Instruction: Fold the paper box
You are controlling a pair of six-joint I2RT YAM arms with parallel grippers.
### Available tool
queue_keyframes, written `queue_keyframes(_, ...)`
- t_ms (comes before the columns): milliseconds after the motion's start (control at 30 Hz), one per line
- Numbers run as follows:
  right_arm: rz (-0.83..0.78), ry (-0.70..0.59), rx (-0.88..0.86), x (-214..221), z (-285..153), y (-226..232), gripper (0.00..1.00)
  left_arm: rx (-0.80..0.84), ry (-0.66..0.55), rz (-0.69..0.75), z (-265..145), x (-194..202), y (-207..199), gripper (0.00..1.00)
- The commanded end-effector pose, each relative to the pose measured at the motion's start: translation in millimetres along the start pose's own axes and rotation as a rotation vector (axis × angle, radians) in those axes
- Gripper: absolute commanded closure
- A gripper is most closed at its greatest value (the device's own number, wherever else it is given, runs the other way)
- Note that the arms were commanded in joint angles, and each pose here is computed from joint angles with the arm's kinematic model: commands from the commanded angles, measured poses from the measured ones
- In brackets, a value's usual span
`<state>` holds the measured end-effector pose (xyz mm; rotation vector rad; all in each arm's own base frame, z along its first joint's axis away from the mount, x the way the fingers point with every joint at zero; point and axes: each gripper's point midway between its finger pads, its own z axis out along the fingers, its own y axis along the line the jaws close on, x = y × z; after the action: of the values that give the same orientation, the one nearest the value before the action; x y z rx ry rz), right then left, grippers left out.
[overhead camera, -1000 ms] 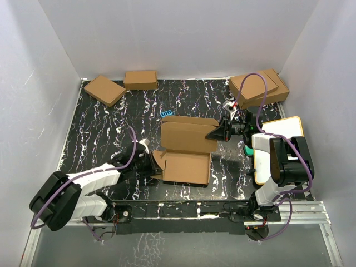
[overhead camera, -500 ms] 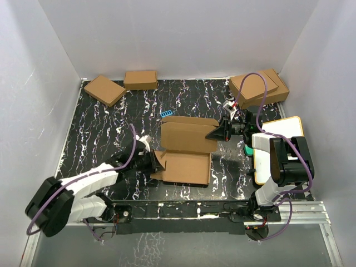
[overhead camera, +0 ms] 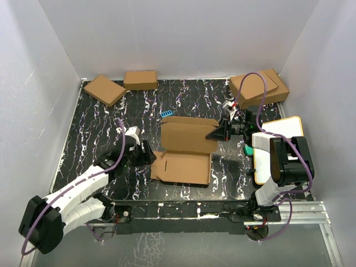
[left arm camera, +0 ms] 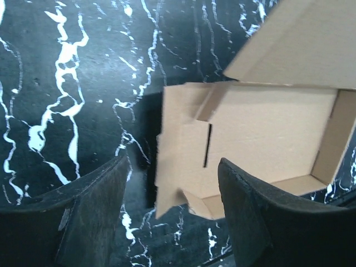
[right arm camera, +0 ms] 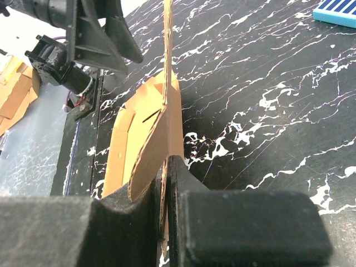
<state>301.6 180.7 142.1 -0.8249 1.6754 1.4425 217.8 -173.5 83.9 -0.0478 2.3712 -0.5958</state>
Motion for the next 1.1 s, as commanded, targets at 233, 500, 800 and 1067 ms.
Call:
queue_keyframes(233, -0.159, -0.015, -0.043, -27, -1, 9, 0.92, 0.208, 0.083, -0.1, 18, 17, -4, 0.42)
queue_keyframes(500, -0.16, -0.015, -0.046, -27, -1, 9, 0.92, 0.235, 0.106, -0.136, 24, 24, -6, 0.66)
queue_keyframes(800, -0.169, -0.015, -0.059, -31, -2, 13, 0.92, 0.288, 0.108, -0.153, 19, 17, -20, 0.97)
queue_keyframes(1067, -0.213, -0.02, -0.059, -44, 0, 19, 0.92, 0.369, 0.084, -0.157, 11, 0, -40, 1.0)
